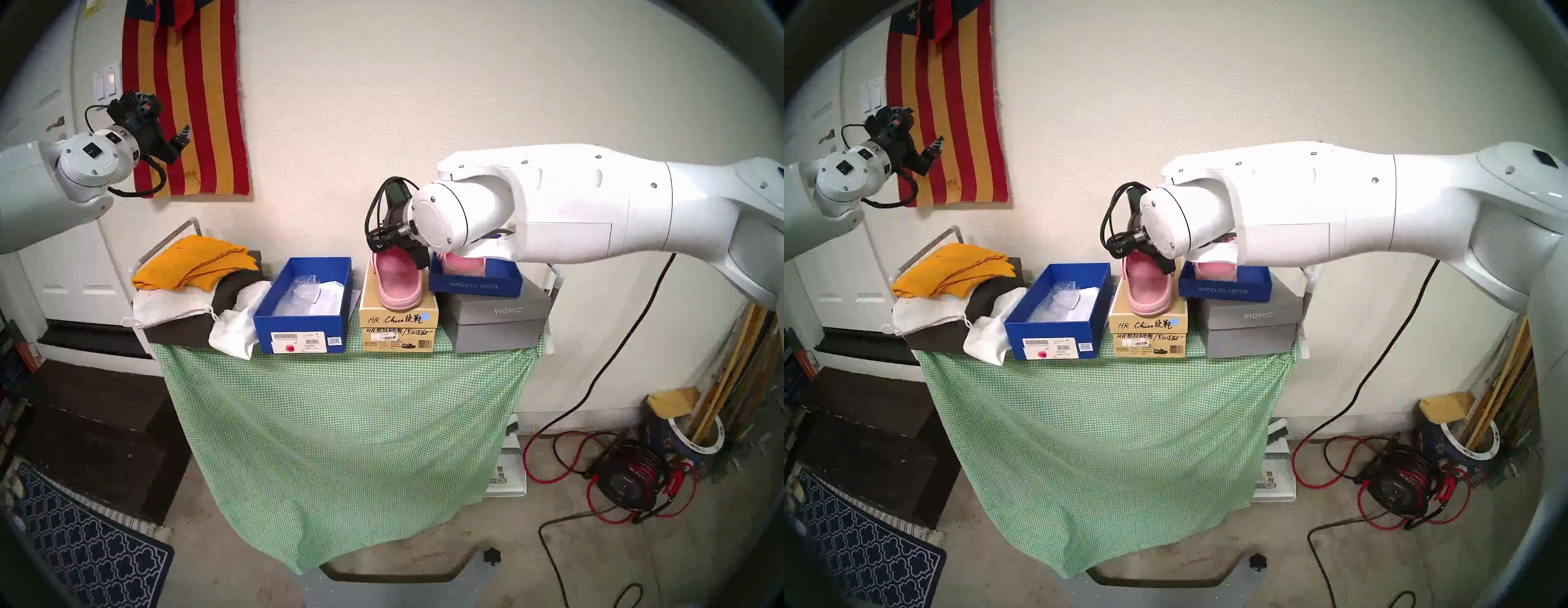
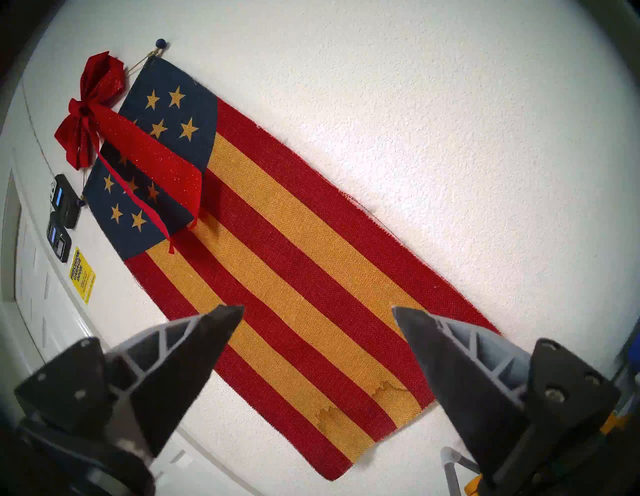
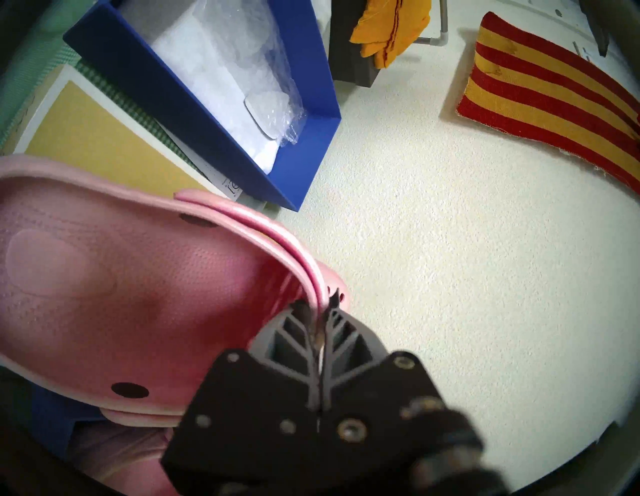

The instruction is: Take shoe out of the box

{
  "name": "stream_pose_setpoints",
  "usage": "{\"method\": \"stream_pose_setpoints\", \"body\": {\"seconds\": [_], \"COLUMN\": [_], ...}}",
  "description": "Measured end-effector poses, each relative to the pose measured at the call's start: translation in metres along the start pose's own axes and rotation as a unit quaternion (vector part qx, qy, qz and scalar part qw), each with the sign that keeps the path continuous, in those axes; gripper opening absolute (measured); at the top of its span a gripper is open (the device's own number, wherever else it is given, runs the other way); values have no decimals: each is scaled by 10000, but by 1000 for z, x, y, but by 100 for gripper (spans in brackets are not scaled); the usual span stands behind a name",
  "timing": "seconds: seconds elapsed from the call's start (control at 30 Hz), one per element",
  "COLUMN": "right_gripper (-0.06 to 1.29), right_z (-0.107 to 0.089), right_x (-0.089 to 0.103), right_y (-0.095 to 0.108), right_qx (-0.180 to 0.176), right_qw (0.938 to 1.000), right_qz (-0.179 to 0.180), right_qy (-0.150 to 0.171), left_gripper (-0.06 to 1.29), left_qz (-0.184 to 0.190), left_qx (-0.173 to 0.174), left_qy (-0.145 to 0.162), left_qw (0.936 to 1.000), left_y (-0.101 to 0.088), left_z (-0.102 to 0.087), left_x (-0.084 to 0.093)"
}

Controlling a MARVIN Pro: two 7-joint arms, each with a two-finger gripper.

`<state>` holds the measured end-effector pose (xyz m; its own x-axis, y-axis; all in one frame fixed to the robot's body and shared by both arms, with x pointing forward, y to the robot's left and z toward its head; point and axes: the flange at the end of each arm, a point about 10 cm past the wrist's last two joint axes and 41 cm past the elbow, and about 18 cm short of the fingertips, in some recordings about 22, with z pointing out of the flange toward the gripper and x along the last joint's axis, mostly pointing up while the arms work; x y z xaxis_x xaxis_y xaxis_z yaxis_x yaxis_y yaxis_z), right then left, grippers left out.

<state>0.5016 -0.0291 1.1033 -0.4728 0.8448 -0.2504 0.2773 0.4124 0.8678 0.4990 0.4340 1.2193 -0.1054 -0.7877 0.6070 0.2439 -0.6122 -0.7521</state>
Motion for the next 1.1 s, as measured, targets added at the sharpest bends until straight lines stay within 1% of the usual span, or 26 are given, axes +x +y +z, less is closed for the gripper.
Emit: {"method": "stream_pose_setpoints", "body": {"seconds": [0.47, 0.53, 0.57, 0.6, 0.7, 0.73, 0.83, 0.87, 0.9, 0.93, 0.97, 1.03, 1.1], "right_gripper": [-2, 0, 11, 28, 32, 38, 49, 62, 68, 93, 109, 120, 120], "right_z": [-2, -3, -3, -4, -7, -10, -14, -16, -18, -20, -22, -26, -31], "right_x": [0, 0, 0, 0, -1, -2, -2, -3, -3, -3, -4, -5, -6], "right_y": [-8, -9, -9, -9, -8, -7, -6, -6, -6, -6, -6, -7, -6], "right_qx": [18, 15, 13, 8, -14, -40, -61, -71, -74, -78, -79, -85, -104], "right_qw": [10000, 10000, 10000, 10000, 9999, 9999, 9999, 9999, 9998, 9998, 9998, 9998, 9998], "right_qz": [75, 82, 85, 89, 99, 111, 129, 147, 157, 170, 178, 192, 196], "right_qy": [4, 7, 9, 14, 19, 24, 25, 28, 31, 31, 28, 11, -24], "left_gripper": [122, 122, 122, 122, 122, 122, 122, 122, 122, 122, 122, 122, 122], "left_qz": [0, 0, 0, 0, 0, 0, 0, 0, 0, 0, 0, 0, 0], "left_qx": [0, 0, 0, 0, 0, 0, 0, 0, 0, 0, 0, 0, 0], "left_qy": [0, 0, 0, 0, 0, 0, 0, 0, 0, 0, 0, 0, 0], "left_qw": [10000, 10000, 10000, 10000, 10000, 10000, 10000, 10000, 10000, 10000, 10000, 10000, 10000], "left_y": [0, 0, 0, 0, 0, 0, 0, 0, 0, 0, 0, 0, 0], "left_z": [0, 0, 0, 0, 0, 0, 0, 0, 0, 0, 0, 0, 0], "left_x": [0, 0, 0, 0, 0, 0, 0, 0, 0, 0, 0, 0, 0]}}
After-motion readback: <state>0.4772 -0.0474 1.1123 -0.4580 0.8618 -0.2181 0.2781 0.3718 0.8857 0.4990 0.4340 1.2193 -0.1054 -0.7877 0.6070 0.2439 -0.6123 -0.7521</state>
